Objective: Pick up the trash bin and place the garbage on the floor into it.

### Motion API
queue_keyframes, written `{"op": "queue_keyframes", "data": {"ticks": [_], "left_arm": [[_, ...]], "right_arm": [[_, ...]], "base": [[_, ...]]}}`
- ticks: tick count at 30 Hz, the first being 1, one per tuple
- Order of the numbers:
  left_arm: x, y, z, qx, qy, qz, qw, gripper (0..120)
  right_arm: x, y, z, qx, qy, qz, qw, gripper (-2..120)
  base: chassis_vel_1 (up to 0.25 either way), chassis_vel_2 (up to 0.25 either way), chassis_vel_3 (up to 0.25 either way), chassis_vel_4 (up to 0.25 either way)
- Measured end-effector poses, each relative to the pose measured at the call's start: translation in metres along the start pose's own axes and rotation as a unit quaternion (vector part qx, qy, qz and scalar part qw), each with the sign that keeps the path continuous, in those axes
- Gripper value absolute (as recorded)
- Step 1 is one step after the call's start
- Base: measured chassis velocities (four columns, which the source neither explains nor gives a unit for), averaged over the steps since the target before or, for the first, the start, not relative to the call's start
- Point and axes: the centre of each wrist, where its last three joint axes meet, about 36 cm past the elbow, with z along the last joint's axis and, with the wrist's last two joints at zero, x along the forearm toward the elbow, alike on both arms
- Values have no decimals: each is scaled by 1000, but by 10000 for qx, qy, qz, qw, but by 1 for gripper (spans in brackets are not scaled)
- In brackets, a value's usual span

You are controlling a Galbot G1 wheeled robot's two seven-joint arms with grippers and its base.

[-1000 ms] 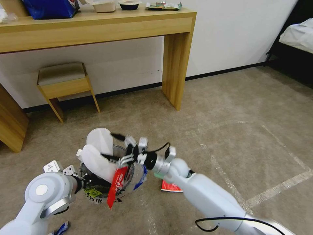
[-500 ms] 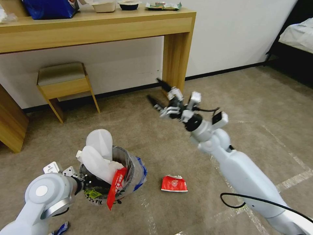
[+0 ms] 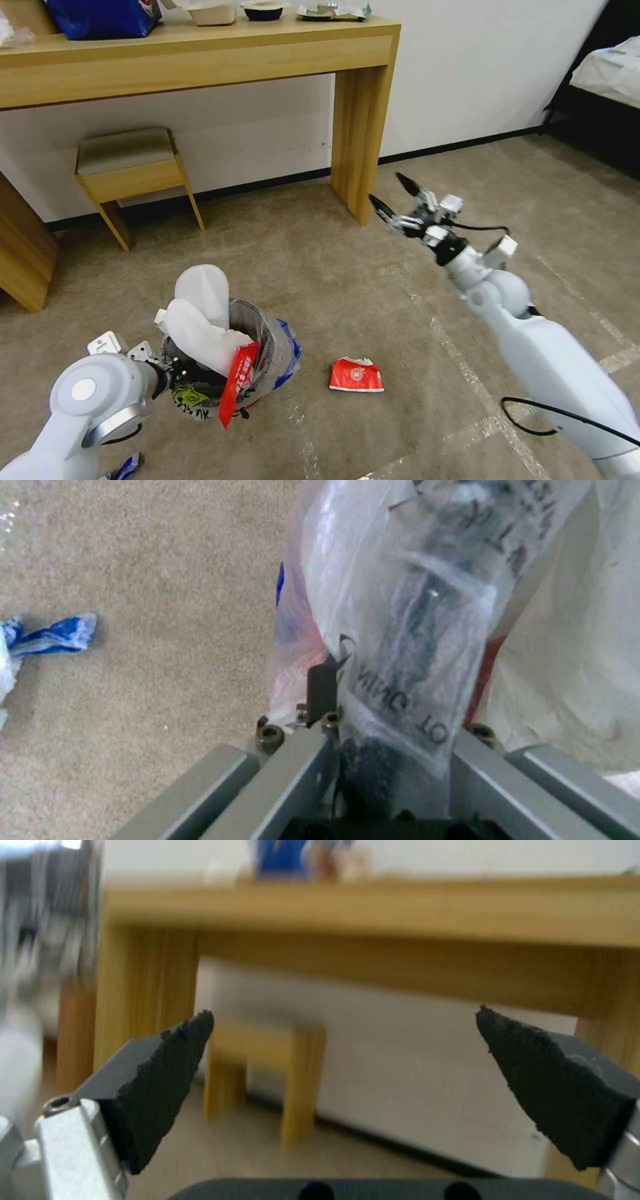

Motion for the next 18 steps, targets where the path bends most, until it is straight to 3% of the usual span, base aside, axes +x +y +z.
{"op": "queue_keyframes", "data": {"ticks": [2,3,6,12,14,18], "left_arm": [[0,-1,0,-2,9,20,10000,0],[0,-1,0,-2,9,20,10000,0],[-7,-13,-5,-80,44,135,9999,0],[-10,-17,-8,-129,55,184,9997,0],[-10,-16,-9,-143,54,174,9997,0],[-10,-15,-8,-136,57,158,9998,0]], "right_arm": [[19,-18,24,364,552,-409,9970,100],[19,-18,24,364,552,-409,9970,100],[56,-27,48,446,1431,-825,9853,100],[71,-26,63,449,2084,-1438,9664,100],[73,-14,80,429,2340,-1900,9525,100],[72,-2,92,353,2488,-2213,9423,100]], "base": [[0,0,0,0],[0,0,0,0],[0,0,0,0],[0,0,0,0],[0,0,0,0],[0,0,0,0]]}}
